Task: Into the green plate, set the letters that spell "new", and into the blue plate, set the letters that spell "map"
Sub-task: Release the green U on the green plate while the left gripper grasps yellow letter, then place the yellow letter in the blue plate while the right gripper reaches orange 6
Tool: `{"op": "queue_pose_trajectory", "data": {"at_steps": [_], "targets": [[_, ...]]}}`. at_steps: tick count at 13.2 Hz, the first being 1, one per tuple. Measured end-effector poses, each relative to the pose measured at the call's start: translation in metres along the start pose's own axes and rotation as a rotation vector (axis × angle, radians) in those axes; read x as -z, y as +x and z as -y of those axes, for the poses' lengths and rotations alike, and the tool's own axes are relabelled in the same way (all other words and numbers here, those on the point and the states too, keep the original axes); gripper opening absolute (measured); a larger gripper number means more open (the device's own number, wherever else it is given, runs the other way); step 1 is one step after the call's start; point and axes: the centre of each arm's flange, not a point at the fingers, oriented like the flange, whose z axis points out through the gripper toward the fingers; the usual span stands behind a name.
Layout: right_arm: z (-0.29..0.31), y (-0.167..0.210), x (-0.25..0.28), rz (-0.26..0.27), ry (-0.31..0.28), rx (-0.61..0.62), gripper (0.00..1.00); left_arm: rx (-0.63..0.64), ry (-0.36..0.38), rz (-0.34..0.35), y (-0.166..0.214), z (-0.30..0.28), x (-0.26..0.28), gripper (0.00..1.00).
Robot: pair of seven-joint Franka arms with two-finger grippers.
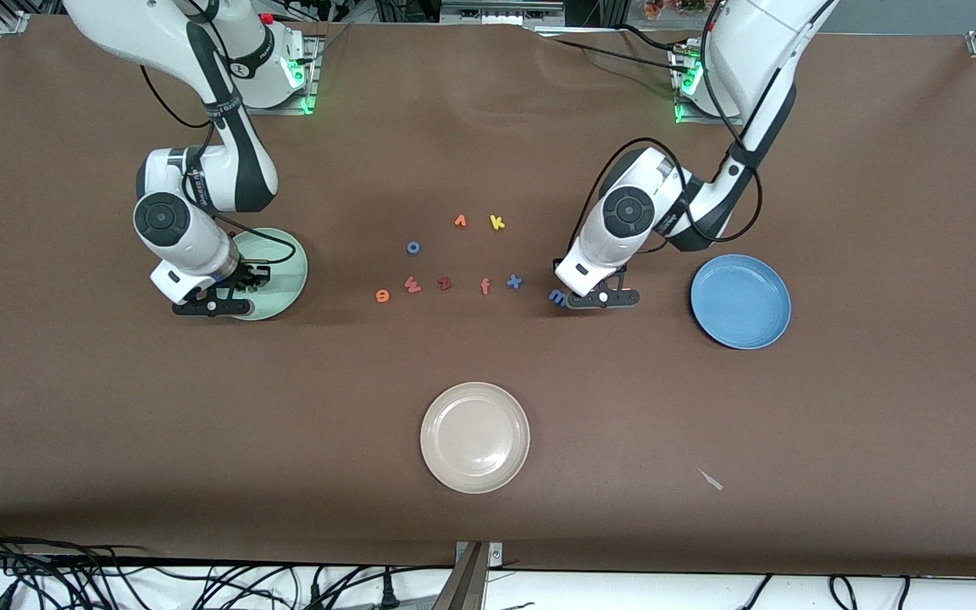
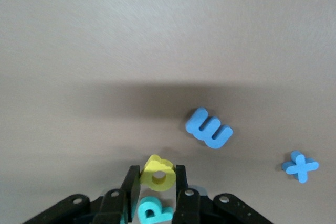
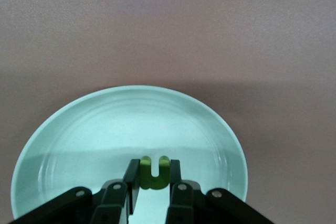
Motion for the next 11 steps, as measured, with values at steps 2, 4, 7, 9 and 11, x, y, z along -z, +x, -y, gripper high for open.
{"op": "queue_pose_trajectory", "data": {"at_steps": [2,4,7,9,11], "targets": [[0.0,0.0,0.0,0.0,0.0,0.0,0.26,0.008,0.025,0.014,0.01,0.013,0.025,0.31],[0.0,0.0,0.0,0.0,0.0,-0.001,0.26,-0.01,0.044,0.026,0.028,0.044,0.056,0.31],[-0.001,0.0,0.0,-0.003,0.0,-0.002,0.37,-0.06,0.056,0.055,0.055,0.113,0.086,0.31],[-0.001,0.001,0.001,-0.008,0.001,-0.003,0.53,-0.099,0.048,0.074,0.071,0.162,0.09,0.31],[-0.001,0.004,0.005,-0.018,0.003,-0.003,0.76,-0.136,0.033,0.091,0.084,0.21,0.087,0.31]]}}
